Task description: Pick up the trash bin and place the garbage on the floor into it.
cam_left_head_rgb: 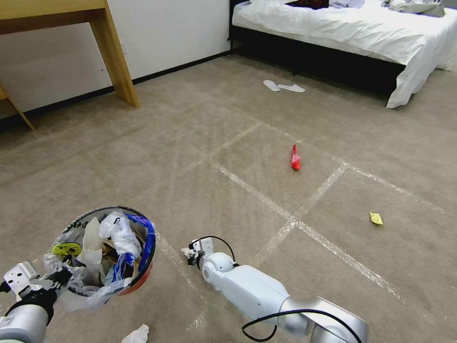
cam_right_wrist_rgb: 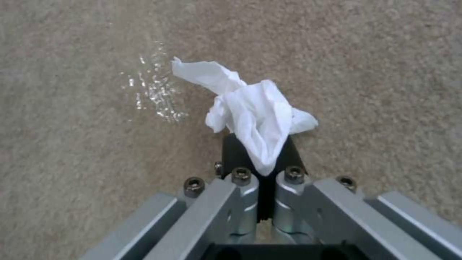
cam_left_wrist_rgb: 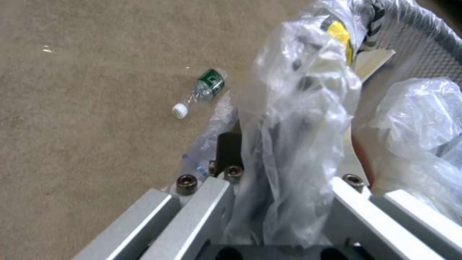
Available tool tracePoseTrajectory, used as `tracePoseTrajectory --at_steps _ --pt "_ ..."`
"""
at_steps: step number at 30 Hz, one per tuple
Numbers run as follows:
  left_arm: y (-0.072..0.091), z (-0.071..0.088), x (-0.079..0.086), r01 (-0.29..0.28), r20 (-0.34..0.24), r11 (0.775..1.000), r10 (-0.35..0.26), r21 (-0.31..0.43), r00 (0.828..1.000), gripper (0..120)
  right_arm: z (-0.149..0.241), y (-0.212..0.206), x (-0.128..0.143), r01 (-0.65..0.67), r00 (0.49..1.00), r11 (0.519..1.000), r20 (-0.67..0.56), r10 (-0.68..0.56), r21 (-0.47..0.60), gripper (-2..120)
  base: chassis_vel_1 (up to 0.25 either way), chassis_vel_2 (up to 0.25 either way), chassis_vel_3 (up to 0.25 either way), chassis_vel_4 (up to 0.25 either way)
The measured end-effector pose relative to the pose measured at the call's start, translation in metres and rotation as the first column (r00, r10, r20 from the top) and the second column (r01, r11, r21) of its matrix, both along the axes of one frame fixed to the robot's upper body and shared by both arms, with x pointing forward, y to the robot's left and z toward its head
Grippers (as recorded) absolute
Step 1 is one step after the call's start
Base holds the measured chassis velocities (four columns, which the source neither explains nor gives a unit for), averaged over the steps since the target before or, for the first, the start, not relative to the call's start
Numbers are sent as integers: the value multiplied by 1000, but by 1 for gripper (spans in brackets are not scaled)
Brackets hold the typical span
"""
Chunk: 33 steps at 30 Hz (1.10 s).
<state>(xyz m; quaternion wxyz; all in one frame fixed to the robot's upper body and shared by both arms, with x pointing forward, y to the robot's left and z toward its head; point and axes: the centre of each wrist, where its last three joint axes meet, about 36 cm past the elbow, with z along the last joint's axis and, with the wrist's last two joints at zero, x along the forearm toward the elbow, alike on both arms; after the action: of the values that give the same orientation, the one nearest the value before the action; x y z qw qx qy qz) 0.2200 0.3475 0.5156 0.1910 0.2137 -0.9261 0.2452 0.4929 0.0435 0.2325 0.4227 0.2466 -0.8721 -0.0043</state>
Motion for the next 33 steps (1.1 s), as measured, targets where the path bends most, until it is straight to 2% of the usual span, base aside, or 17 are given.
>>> tracePoseTrajectory --at_steps 21,26,27,29,30,33 --pt "9 -9 9 -3 -10 1000 3 -5 1000 1 50 -39 3 55 996 998 69 -56 29 0 0 0 0 0" --pt "8 -12 13 8 -12 1000 -8 -12 1000 1 110 -67 2 75 984 992 151 -90 101 0 0 0 0 0" --pt "8 -12 13 8 -12 1000 -8 -12 1000 1 110 -67 2 75 984 992 151 -90 101 0 0 0 0 0" --pt "7 -13 15 14 -11 1000 -15 -17 1000 1 142 -88 1 94 974 987 193 -118 132 0 0 0 0 0" --pt "7 -13 15 14 -11 1000 -15 -17 1000 1 142 -88 1 94 974 987 193 -118 132 0 0 0 0 0" --pt "6 -13 17 24 -11 999 -25 -22 1000 1 185 -130 -1 110 942 980 298 -156 167 0 0 0 0 0"
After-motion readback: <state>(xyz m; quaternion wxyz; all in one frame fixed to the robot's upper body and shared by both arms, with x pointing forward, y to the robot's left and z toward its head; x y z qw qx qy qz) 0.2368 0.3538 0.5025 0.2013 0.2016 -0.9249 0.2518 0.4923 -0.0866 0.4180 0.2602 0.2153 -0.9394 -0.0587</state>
